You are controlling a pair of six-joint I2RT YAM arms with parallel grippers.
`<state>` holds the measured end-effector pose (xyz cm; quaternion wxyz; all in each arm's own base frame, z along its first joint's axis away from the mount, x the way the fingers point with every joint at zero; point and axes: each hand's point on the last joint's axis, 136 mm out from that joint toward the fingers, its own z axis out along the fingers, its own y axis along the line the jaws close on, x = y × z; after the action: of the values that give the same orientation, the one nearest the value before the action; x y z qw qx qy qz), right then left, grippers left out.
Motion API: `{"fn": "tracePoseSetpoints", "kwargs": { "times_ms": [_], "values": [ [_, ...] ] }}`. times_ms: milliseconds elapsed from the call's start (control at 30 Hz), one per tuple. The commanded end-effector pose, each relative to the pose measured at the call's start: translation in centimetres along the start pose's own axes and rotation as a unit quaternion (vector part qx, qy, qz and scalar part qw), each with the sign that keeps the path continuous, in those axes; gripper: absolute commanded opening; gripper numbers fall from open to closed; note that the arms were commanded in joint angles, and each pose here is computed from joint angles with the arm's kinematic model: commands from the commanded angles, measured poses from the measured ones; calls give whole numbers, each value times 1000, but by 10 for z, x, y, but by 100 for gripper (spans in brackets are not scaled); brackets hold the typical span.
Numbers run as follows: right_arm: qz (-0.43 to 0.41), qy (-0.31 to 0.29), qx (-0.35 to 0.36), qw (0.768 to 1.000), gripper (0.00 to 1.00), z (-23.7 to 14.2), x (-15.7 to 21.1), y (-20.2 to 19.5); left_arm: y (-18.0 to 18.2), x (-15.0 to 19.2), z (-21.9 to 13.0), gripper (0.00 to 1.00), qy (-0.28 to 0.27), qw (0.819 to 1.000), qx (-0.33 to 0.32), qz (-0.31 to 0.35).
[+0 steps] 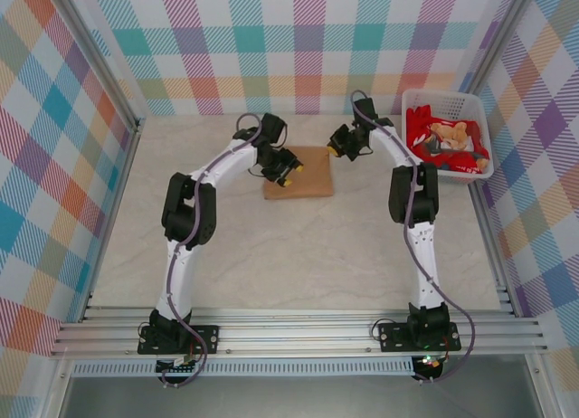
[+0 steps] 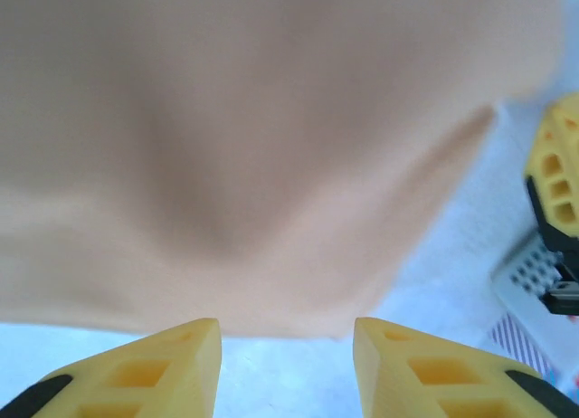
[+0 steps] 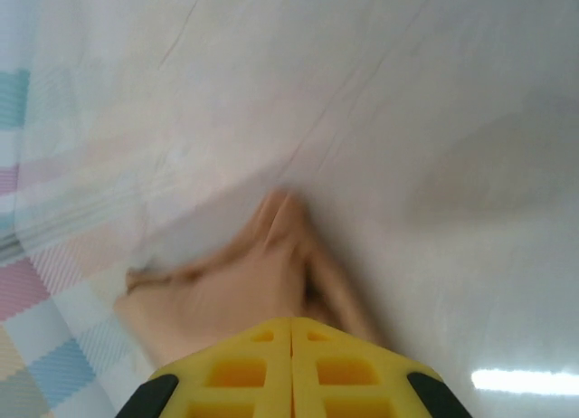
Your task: Fold and stack the t-shirts
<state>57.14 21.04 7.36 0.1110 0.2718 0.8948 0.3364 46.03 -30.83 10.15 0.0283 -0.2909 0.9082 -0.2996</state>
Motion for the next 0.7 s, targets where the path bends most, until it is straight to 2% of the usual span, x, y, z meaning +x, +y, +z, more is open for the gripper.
{"fn": "tracePoseSetpoints", "kwargs": {
  "times_ms": [0, 133, 267, 467, 667],
  "values": [
    [-39, -13, -40, 998, 7, -22, 10, 32, -31, 48, 12, 39, 49, 997, 26, 56],
    [-38, 17, -41, 998, 7, -5, 21, 27, -38, 64, 42, 36, 67, 995, 28, 63],
    [-28, 34, -37, 998, 7, 17, 18, 19, -17, 59, 65, 33, 64, 996, -4, 55],
    [-25, 23, -28, 999, 7, 39, 0, 11, 12, 54, 84, 31, 64, 996, -40, 48],
    [-9, 3, -31, 999, 7, 46, -24, 5, 40, 52, 91, 31, 69, 995, -71, 34]
  ]
}}
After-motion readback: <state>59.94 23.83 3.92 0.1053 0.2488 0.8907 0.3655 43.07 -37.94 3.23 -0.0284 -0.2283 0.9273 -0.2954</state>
